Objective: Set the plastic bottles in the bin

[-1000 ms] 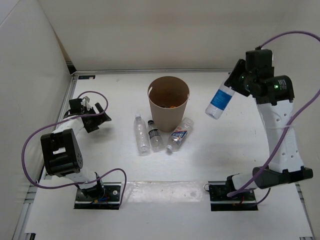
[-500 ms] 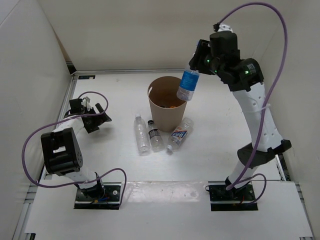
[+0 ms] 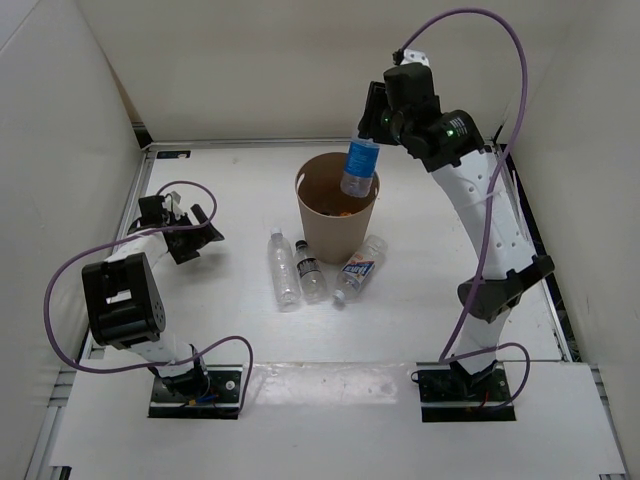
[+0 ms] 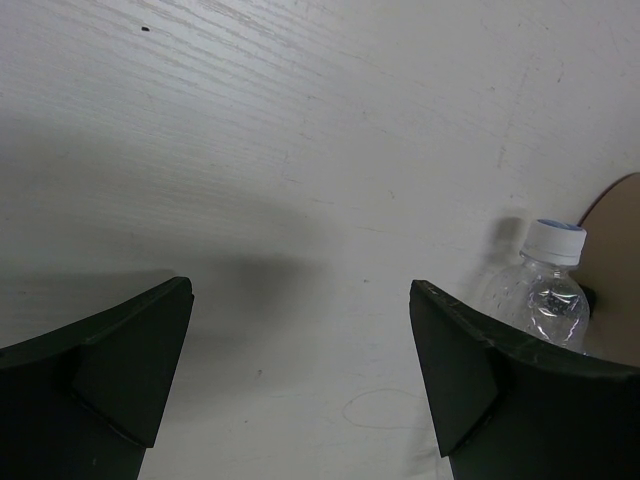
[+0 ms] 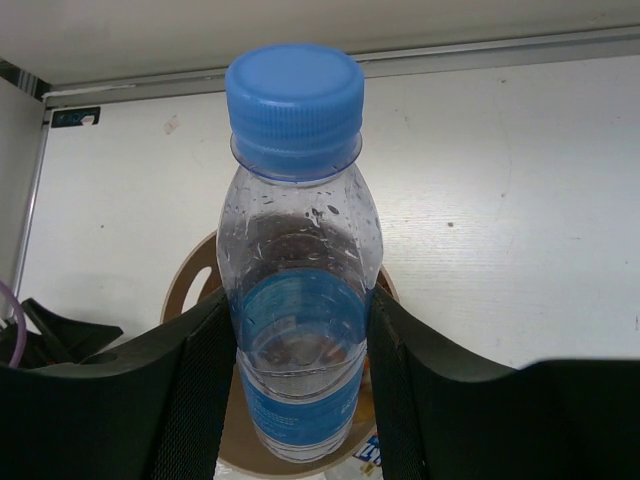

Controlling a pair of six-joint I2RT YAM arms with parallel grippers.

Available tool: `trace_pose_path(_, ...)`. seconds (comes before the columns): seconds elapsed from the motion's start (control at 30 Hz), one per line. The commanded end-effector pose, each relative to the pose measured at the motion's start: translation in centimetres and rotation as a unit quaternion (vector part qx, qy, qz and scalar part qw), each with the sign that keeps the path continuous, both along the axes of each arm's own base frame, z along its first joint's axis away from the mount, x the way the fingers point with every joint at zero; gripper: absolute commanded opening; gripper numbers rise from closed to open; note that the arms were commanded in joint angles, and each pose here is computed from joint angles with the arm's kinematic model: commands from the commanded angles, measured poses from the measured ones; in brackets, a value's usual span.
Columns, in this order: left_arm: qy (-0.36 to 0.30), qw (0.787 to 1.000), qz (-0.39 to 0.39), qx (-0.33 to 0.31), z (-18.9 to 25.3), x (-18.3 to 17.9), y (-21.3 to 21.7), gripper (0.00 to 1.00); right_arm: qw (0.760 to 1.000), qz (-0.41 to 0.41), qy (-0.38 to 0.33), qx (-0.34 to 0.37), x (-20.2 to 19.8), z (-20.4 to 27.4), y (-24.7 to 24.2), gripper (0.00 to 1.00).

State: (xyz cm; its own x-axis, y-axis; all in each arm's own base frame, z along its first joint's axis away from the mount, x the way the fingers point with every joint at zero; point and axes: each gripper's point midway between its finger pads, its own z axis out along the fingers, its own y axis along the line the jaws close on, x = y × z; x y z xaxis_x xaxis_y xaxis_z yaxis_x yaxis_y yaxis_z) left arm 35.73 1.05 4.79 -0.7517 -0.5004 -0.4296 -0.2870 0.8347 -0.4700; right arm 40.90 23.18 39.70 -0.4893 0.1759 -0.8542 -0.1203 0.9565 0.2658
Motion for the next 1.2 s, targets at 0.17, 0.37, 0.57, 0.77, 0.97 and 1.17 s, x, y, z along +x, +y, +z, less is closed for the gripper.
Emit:
trace_pose_path(0.17, -0.025, 1.000, -0.008, -0.004, 1.3, 1.3, 0.0, 1.00, 0.998, -0.057, 0.018, -0.037, 0.9, -3.0, -1.8, 0.08)
trace_pose_path(0.37, -0.023, 1.000, -0.011, -0.007, 1.2, 1.3, -0.1, 1.00, 0.997, -0.050, -0.008, -0.055, 0.0, -2.1, -0.8, 0.75)
trace_pose_path(0.57, -0.024, 1.000, -0.011, -0.007, 1.3, 1.3, -0.1, 1.00, 0.995, -0.059, -0.063, -0.042, -1.7, 3.4, -2.1, 0.90)
trace_pose_path(0.77, -0.024, 1.000, -0.012, -0.007, 1.3, 1.3, -0.2, 1.00, 0.989, -0.126, -0.081, 0.007, -7.3, 6.9, -9.5, 0.90)
trace_pose_path(0.97, -0.026, 1.000, -0.013, -0.006, 1.5, 1.2, -0.2, 1.00, 0.979, -0.074, 0.116, 0.153, -10.3, -8.7, -12.7, 0.90)
trace_pose_path(1.17, -0.025, 1.000, -0.011, -0.006, 1.4, 1.2, -0.1, 1.00, 0.956, -0.054, 0.216, 0.191, -12.7, -18.2, -10.3, 0.90)
